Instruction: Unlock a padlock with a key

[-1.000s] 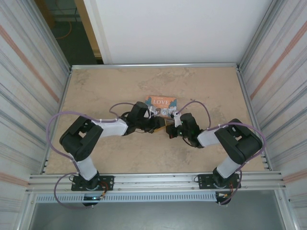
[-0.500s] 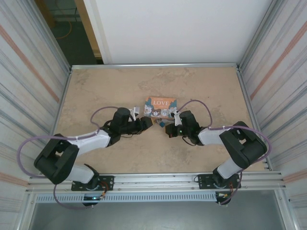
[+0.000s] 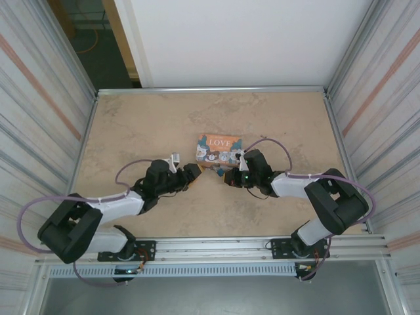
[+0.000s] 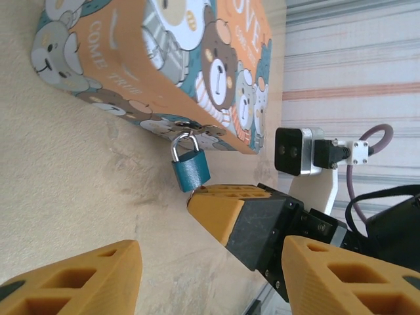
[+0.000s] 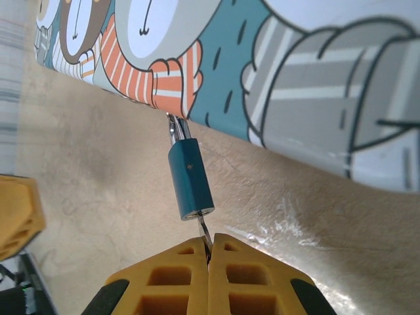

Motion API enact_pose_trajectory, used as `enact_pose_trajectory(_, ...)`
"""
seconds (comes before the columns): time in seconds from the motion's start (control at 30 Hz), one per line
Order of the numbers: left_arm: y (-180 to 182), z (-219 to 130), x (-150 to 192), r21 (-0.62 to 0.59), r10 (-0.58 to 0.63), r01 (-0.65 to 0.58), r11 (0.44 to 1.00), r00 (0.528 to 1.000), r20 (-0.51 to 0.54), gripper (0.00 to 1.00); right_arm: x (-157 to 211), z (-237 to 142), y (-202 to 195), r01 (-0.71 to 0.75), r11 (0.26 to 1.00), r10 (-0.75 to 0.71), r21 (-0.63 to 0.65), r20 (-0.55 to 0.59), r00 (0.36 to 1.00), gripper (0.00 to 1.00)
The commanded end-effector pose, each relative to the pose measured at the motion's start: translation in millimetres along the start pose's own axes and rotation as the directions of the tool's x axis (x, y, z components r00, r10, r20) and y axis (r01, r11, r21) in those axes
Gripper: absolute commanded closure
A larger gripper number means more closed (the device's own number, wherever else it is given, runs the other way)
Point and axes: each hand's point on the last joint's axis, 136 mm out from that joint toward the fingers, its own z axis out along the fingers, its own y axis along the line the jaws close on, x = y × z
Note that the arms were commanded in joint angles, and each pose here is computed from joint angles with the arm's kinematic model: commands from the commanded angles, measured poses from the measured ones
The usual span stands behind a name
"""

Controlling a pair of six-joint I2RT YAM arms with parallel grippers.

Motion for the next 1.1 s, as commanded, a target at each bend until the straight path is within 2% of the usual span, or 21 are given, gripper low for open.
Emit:
enact_pose_trajectory(0.0,-11.0,4.3,-3.4,0.080,-0.067,0.066,0.995,0.998,0.006,0.42,-6.6,-2.4,24.8,-0.084,0.994,0.084,-0.073,0.002,0.996,1.00)
enact_pose_trajectory(0.27,-8.0,21.9,1.6,0.089,-0.079,0.081,0.993,0.997,-0.025,0.45,-9.0,-2.1,32.3,-0.129,0.988,0.130,-0.082,0.008,0.992,1.00)
enact_pose_trajectory(1.07,-2.0,65.8,5.8,0.121,-0.158,0.164,0.979,0.986,-0.058,0.51,-12.7,-6.1,36.2,-0.134,0.988,0.136,-0.081,0.020,0.990,1.00)
